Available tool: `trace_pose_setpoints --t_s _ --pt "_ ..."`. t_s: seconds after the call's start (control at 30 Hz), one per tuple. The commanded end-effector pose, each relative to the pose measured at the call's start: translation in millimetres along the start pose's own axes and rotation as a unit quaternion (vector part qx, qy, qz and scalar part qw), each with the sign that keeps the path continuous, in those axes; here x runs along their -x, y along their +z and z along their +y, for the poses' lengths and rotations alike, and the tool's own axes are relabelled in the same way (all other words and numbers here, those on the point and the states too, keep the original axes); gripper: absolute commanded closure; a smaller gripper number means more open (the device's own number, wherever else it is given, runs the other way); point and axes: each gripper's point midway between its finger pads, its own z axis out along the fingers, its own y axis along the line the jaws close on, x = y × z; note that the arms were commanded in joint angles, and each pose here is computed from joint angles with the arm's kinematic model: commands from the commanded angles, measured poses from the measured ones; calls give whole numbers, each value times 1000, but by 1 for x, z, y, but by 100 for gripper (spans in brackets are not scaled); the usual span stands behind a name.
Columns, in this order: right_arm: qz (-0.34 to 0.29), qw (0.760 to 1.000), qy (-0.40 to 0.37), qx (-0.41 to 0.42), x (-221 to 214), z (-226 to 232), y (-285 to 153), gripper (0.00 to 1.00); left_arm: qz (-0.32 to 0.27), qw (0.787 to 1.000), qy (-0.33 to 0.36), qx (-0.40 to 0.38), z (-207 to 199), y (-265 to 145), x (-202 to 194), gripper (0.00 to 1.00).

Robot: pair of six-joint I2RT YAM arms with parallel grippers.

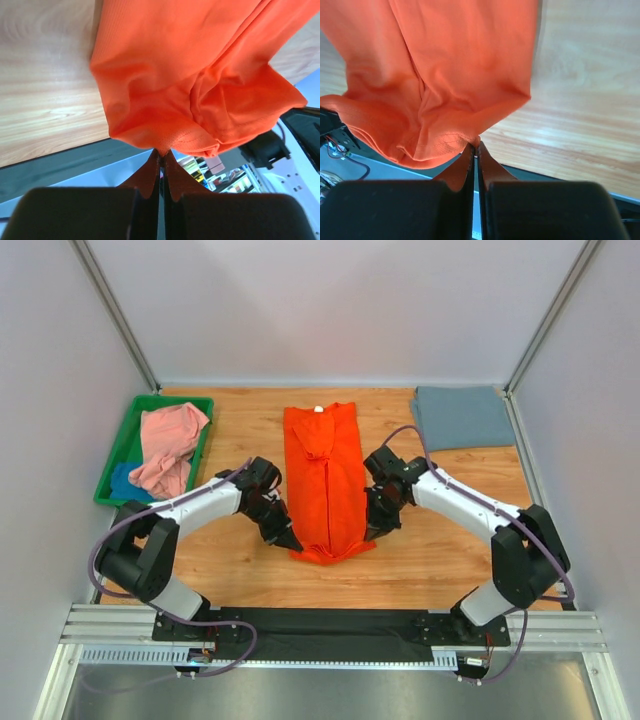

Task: Fold and stack the t-shirts
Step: Fold the tshirt

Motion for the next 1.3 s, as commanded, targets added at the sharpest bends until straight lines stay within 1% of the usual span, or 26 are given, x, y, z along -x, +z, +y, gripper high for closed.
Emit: trace_pose_setpoints --t_s 0.0,0.07,0.1,0.13,0.17,0.2,0.23,0.3,0.33,0.37,0.4,0.43,0.5,0.53,0.57,0.67,0.77,0.9,0.97,1.13,1.27 --pt "-29 999 -26 -2 42 6 -16 100 -1 1000 8 5 -12 -15 15 100" --pt "-27 999 -31 -6 57 6 -13 100 -13 1000 12 -5 -24 -23 30 100" --pt "-41 999 -29 0 74 10 -22 100 -12 1000 6 -3 -25 -21 37 100" --pt "-42 999 -29 -2 81 9 -22 100 -16 1000 5 -4 -29 -23 44 100" --pt "-39 999 -35 -10 89 5 -17 99 -30 999 15 -13 -39 -31 58 100" --pt "-53 998 -36 -9 102 6 -21 100 -32 999 9 -1 -38 -28 69 100" --pt "-51 998 -39 -12 109 5 -16 100 -44 999 14 -7 -50 -39 80 100" --pt "-57 997 -46 -8 122 5 -15 100 -38 999 19 -2 -56 -37 95 100" --pt "-73 996 -50 -3 135 12 -21 100 -49 998 25 -9 -69 -49 106 100" --pt "-73 996 -52 -6 143 10 -15 100 -53 998 27 -5 -71 -51 112 100" --pt "-82 995 -51 -6 153 9 -16 100 -65 997 25 18 -66 -49 125 100" --pt "-88 995 -53 -1 166 13 -15 100 -78 997 24 19 -74 -60 135 100" --pt "-95 994 -55 4 180 17 -18 100 -77 997 17 14 -80 -59 147 100" --pt "-96 994 -57 -4 187 14 -14 100 -87 996 15 2 -89 -65 157 100" --pt "-111 992 -62 -4 198 19 -20 100 -89 996 10 1 -91 -65 161 100" --pt "-120 991 -62 -11 216 19 -21 100 -92 996 -8 0 -93 -65 179 100" --pt "-140 987 -66 -29 232 15 -22 100 -110 994 -7 -14 -101 -72 194 100" --pt "-167 984 -67 0 256 24 -28 100 -123 992 -11 -11 -107 -73 214 100" --pt "-166 984 -68 5 261 24 -24 100 -122 992 -13 -13 -107 -68 220 100" --pt "-179 981 -71 17 273 26 -23 100 -141 989 2 -35 -115 -66 235 100" --pt "-200 977 -69 35 285 31 -26 100 -159 987 -16 -10 -103 -68 244 100"
